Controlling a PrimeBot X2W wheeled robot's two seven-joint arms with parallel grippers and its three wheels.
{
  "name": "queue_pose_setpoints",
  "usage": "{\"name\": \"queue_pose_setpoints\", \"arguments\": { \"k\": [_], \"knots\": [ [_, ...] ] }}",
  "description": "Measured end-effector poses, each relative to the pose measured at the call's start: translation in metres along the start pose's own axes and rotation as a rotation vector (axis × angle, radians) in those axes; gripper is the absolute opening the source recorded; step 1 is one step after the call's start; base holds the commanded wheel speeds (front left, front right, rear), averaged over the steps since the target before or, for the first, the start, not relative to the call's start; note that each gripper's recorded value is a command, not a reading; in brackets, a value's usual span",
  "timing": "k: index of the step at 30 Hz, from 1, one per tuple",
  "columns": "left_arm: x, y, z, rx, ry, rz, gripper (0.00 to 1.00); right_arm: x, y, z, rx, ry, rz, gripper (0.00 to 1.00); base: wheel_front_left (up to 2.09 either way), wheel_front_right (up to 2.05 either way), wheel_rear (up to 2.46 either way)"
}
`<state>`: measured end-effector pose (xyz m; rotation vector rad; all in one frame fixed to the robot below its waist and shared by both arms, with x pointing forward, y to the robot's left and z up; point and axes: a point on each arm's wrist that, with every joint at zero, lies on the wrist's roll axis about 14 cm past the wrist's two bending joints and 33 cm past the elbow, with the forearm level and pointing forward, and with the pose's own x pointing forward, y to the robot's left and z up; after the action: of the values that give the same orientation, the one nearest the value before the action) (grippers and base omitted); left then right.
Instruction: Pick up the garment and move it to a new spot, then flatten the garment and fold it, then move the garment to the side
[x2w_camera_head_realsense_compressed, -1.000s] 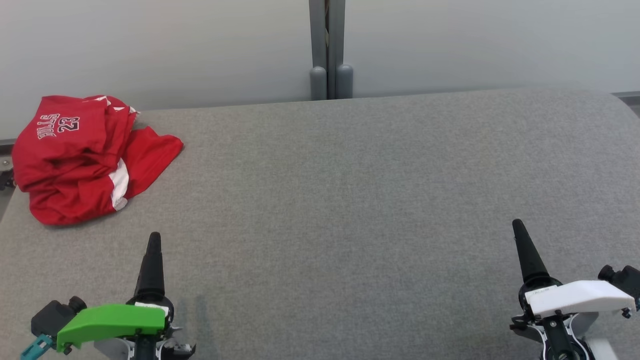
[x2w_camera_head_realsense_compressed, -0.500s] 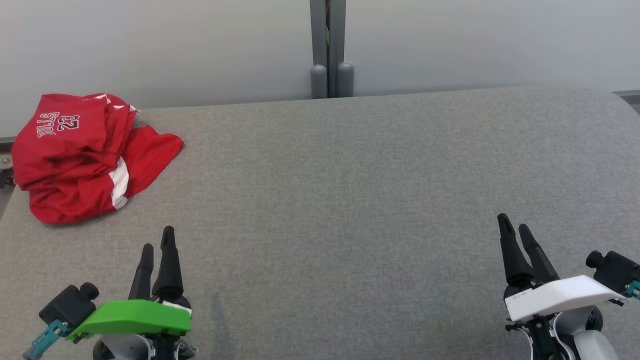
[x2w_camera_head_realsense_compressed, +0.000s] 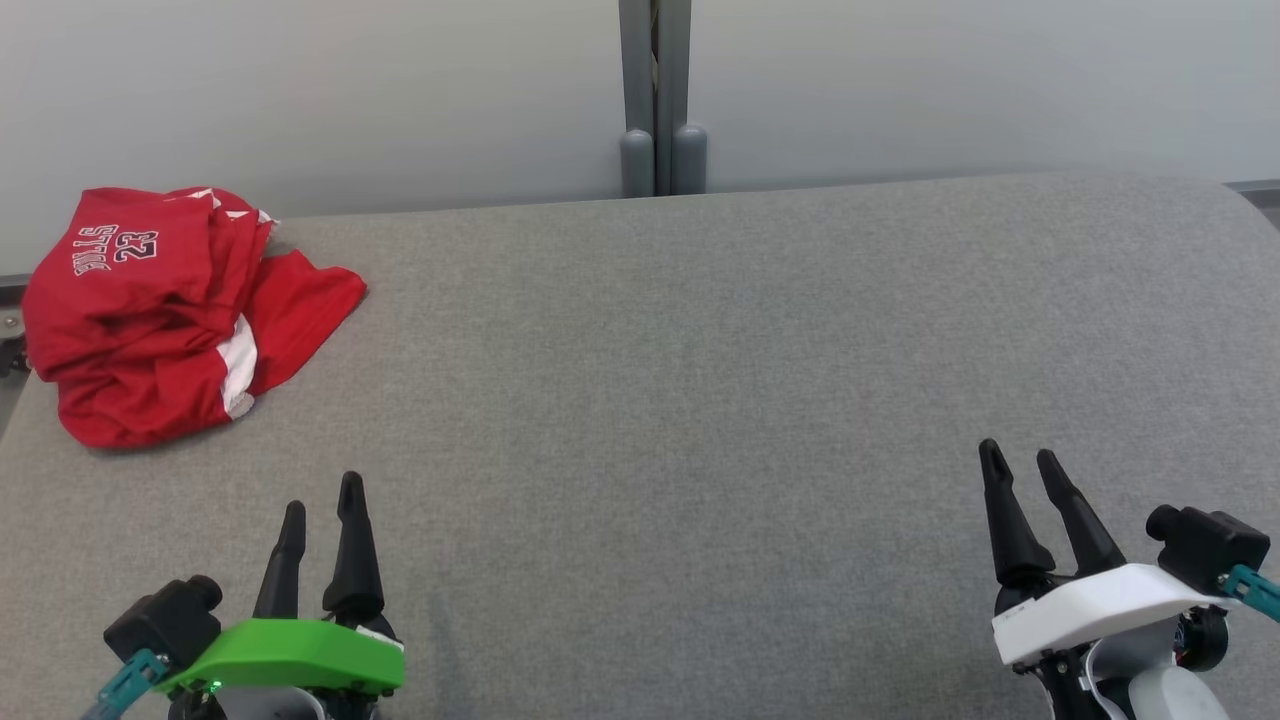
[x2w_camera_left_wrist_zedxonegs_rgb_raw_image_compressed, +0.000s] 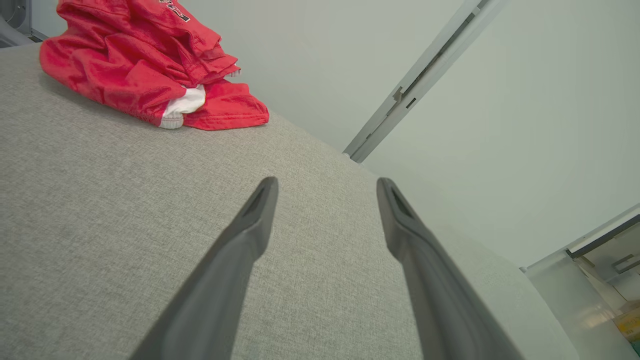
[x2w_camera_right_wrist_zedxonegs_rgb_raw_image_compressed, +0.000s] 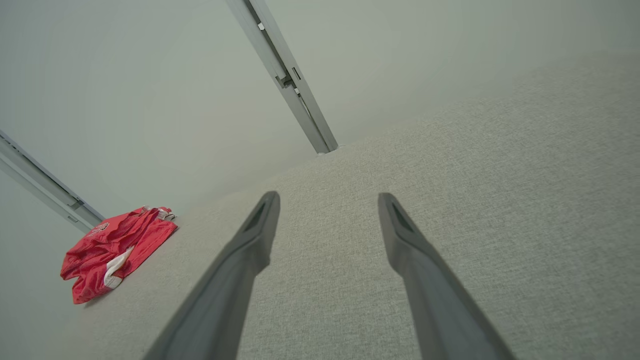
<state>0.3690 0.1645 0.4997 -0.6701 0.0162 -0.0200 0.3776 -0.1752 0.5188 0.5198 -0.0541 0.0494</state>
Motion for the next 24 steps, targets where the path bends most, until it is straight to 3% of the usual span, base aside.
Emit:
{"name": "queue_pose_setpoints", "arguments": {
  "k": [24],
  "knots": [
    [-0.006,0.001,-0.015,0.216,0.023,-0.023,1.00,0.000,0.013,-0.007,-0.266,0.002,0.066,1.00,0.00,0.00,0.00]
  ]
}}
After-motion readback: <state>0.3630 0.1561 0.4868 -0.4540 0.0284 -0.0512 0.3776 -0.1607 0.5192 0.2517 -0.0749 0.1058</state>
